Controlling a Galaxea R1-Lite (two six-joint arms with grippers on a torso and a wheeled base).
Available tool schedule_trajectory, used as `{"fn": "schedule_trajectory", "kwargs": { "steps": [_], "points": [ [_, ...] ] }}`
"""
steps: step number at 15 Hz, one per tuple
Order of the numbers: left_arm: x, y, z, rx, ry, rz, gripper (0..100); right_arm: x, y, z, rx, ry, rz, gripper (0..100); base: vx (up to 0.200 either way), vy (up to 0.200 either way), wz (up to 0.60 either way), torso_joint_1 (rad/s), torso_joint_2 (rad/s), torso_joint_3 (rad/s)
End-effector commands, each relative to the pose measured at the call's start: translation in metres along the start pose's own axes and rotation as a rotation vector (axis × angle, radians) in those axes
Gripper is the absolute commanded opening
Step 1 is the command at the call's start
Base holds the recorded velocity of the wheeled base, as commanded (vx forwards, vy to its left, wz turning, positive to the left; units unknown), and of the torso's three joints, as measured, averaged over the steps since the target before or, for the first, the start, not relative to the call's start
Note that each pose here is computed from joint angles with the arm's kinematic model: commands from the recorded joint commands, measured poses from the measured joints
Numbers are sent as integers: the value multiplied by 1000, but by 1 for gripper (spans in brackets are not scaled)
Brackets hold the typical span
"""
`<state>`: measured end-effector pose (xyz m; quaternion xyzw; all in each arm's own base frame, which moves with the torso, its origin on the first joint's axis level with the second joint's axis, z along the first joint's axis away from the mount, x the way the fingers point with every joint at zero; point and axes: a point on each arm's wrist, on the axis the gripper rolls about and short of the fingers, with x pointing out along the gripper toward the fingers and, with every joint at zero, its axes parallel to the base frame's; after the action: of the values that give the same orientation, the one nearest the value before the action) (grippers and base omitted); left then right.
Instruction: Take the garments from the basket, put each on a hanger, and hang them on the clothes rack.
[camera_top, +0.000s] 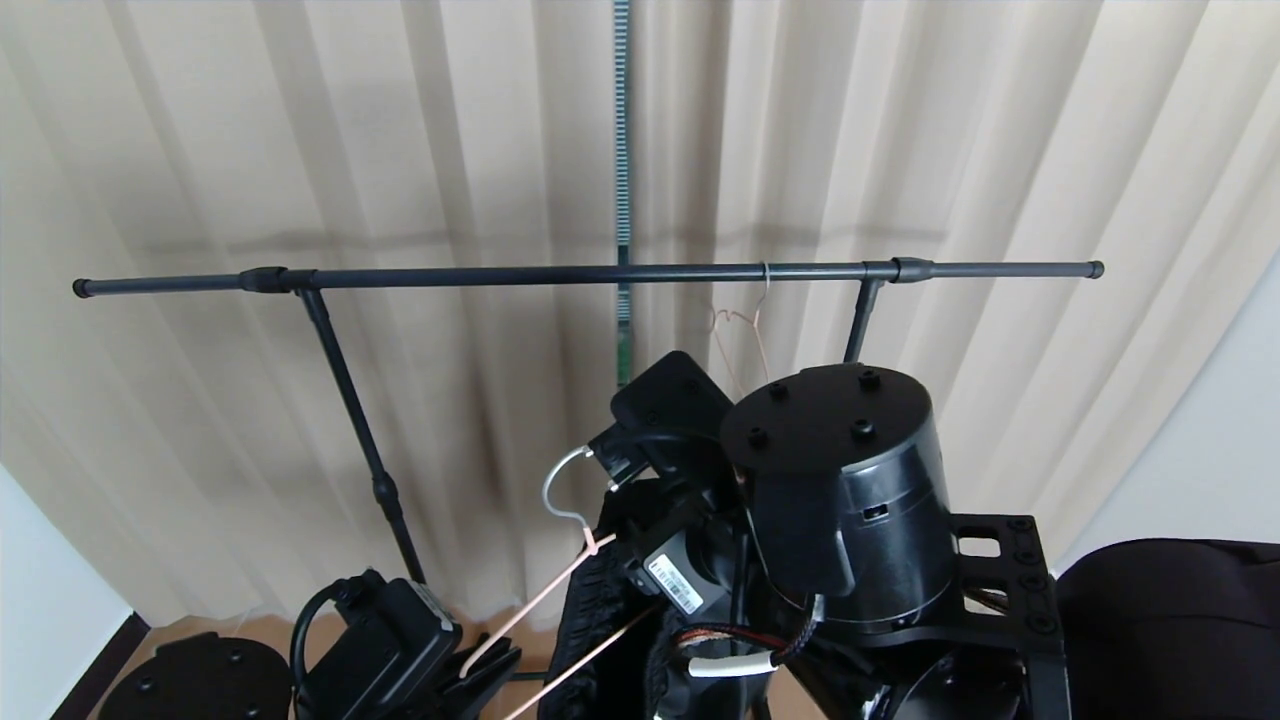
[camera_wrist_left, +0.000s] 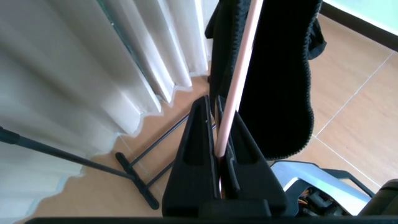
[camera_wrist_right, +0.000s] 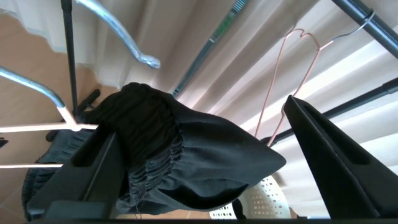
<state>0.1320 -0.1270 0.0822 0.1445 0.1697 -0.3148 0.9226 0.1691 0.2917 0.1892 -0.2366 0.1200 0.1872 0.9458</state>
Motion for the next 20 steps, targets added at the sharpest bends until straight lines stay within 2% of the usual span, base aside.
{"fn": "schedule_trajectory", "kwargs": {
  "steps": [1,10,13,20],
  "points": [
    [1,1,-1,-2,8,6,0,-4,-4,3,9,-12,-1,100,0,0,0,0,0,0],
    [2,4,1,-8,-3,21,0,-10,-5,2,4,-15,7,100,0,0,0,0,0,0],
    [2,5,3,-15,-25,29,0,-12,-6,1,3,-17,8,100,0,0,0,0,0,0],
    [2,5,1,-13,-19,29,0,-21,-8,1,4,-28,29,100,0,0,0,0,0,0]
  ]
}}
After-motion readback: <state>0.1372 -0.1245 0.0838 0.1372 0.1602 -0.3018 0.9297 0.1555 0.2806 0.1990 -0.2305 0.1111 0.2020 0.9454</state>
